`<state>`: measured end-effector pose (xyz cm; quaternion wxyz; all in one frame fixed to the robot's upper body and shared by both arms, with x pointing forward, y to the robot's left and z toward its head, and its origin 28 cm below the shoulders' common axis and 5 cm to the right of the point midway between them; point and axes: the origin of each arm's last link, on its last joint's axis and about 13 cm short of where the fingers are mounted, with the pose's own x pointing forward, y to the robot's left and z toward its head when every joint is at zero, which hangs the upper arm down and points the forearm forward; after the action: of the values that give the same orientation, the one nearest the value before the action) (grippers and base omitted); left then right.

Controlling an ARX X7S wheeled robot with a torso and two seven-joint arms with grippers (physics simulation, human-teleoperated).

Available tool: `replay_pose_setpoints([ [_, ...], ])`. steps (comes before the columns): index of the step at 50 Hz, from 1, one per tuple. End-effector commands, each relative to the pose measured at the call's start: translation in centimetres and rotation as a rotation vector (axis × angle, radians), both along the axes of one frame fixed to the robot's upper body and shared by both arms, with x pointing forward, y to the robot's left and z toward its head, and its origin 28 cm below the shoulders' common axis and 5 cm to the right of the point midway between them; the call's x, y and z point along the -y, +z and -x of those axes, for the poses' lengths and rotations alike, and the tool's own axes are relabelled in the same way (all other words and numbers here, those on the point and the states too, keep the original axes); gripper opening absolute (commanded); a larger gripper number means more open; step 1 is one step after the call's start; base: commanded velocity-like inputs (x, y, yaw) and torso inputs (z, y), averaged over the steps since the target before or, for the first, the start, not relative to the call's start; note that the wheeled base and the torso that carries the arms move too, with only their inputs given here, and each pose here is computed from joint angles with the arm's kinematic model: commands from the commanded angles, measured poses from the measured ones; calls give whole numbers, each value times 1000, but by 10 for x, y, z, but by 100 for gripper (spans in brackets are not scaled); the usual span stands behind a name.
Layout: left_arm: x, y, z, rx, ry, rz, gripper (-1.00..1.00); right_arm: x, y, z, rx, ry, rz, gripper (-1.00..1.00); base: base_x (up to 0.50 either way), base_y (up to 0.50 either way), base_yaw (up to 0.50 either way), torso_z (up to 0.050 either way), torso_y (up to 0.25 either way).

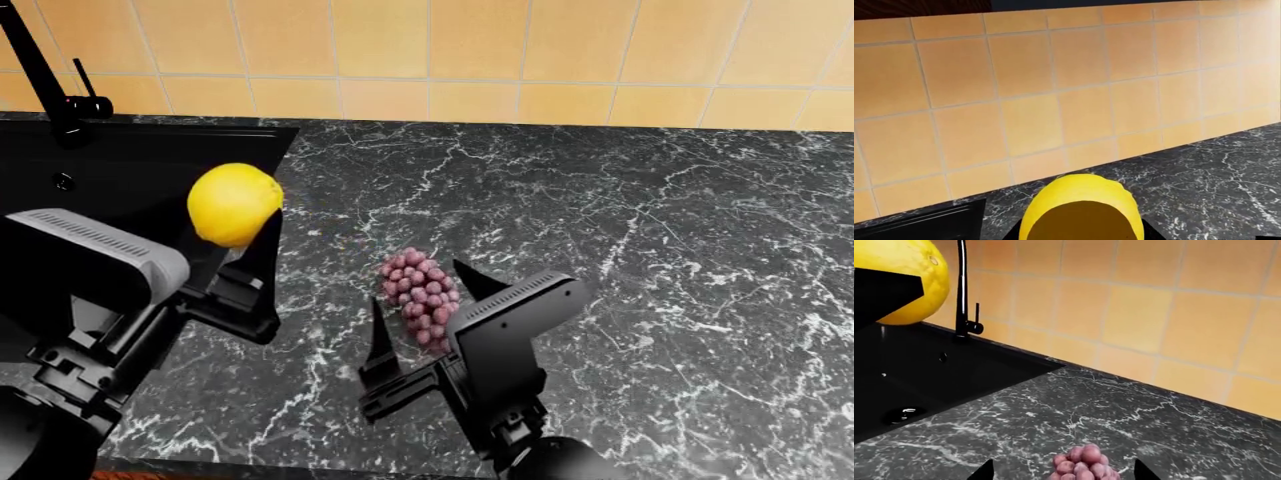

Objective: Pick the lemon, grape from the counter and place them in the cabinet. Then close the cabinet.

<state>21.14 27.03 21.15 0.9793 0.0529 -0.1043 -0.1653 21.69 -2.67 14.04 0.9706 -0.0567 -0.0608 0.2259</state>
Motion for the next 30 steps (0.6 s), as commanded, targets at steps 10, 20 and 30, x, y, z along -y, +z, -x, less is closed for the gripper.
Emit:
replay_pose_setpoints([
  [10, 0, -1, 0, 1, 2, 10, -100, 2, -13, -17, -26, -58, 21, 100, 0, 0, 0, 0, 1],
  [20, 0, -3, 0, -1, 4, 12, -100, -1, -25, -19, -64, -43, 27, 100, 0, 0, 0, 0, 0],
  [30, 0, -2, 1, -1, 4, 12, -100, 0, -30, -23, -90, -49, 24, 100, 0, 0, 0, 0, 0],
])
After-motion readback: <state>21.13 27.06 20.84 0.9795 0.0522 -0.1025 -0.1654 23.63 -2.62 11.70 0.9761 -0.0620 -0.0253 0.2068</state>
